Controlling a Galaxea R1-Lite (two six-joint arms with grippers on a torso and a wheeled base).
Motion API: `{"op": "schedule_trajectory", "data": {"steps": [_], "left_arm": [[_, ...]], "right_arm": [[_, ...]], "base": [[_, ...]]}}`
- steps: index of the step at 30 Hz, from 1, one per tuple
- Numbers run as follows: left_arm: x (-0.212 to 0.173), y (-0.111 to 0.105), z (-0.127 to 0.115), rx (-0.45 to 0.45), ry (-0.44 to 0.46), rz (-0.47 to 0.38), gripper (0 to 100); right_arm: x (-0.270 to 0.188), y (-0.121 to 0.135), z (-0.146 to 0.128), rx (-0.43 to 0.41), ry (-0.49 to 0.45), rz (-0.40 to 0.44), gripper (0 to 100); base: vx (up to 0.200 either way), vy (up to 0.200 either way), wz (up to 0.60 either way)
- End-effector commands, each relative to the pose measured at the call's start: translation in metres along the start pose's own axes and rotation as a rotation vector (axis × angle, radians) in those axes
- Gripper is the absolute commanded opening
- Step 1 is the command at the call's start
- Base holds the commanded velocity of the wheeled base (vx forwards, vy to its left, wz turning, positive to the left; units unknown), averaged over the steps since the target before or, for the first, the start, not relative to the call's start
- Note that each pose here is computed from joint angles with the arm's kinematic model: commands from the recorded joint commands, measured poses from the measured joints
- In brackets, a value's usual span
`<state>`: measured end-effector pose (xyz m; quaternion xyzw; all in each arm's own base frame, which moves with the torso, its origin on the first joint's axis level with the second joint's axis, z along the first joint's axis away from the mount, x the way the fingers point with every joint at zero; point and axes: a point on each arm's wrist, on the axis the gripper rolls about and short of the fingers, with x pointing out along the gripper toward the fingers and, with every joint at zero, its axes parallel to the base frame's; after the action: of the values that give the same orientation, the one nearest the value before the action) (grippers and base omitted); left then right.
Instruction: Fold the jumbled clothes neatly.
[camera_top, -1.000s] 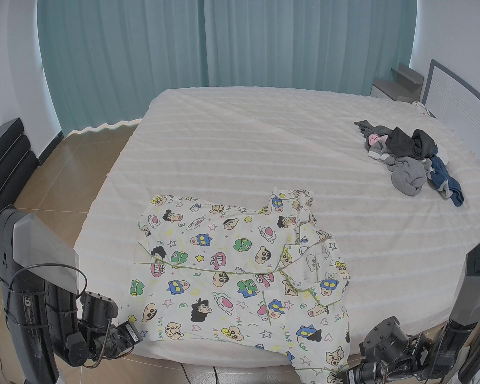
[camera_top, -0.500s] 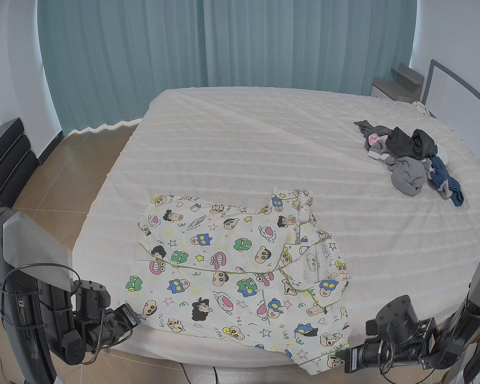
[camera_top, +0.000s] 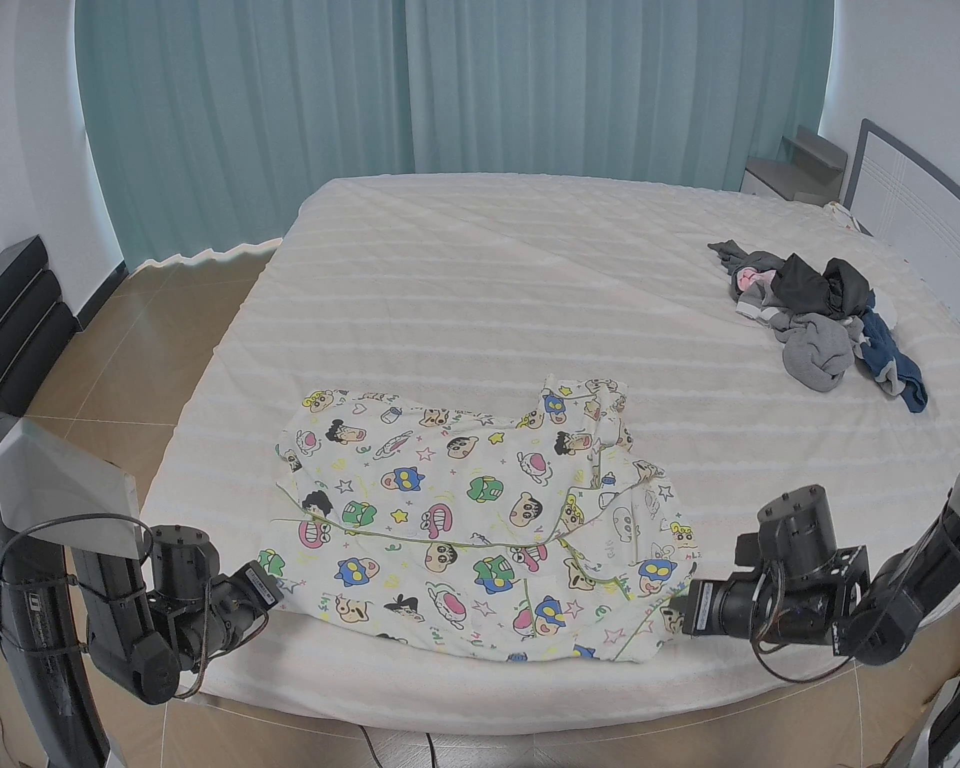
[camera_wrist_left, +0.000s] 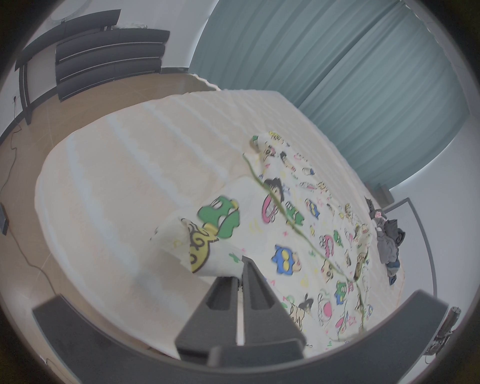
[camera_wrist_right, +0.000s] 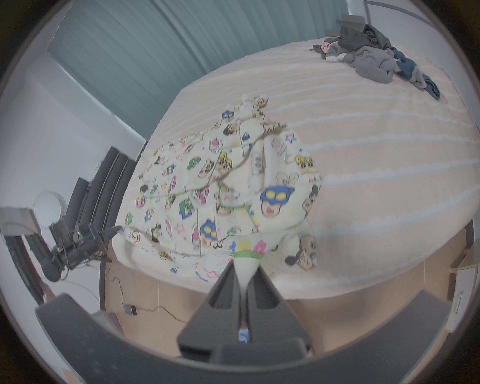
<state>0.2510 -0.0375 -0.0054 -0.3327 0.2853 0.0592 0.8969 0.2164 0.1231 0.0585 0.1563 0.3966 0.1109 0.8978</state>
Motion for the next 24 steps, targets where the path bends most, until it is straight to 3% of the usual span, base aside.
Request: {"op": "schedule_trajectory", "data": {"steps": [1,15,24], "left_arm": [[0.015,-0.008,0.016,-0.011,-0.051,-0.024,0],[0.054,-0.036,0.054,-0.022,-0.057,-0.015,0],[0.083,-0.036,0.055,-0.026,-0.043,0.000,0]], "right_arm": [[0.014,0.000,0.028,0.040,-0.060,-0.012,0],[0.051,0.002,0.062,0.049,-0.124,-0.018,0],[0.071,0.001,0.076,0.032,-0.152,-0.022,0]], "base": [[0.000,0.000,0.00],[0.000,0.000,0.00],[0.000,0.000,0.00]]}}
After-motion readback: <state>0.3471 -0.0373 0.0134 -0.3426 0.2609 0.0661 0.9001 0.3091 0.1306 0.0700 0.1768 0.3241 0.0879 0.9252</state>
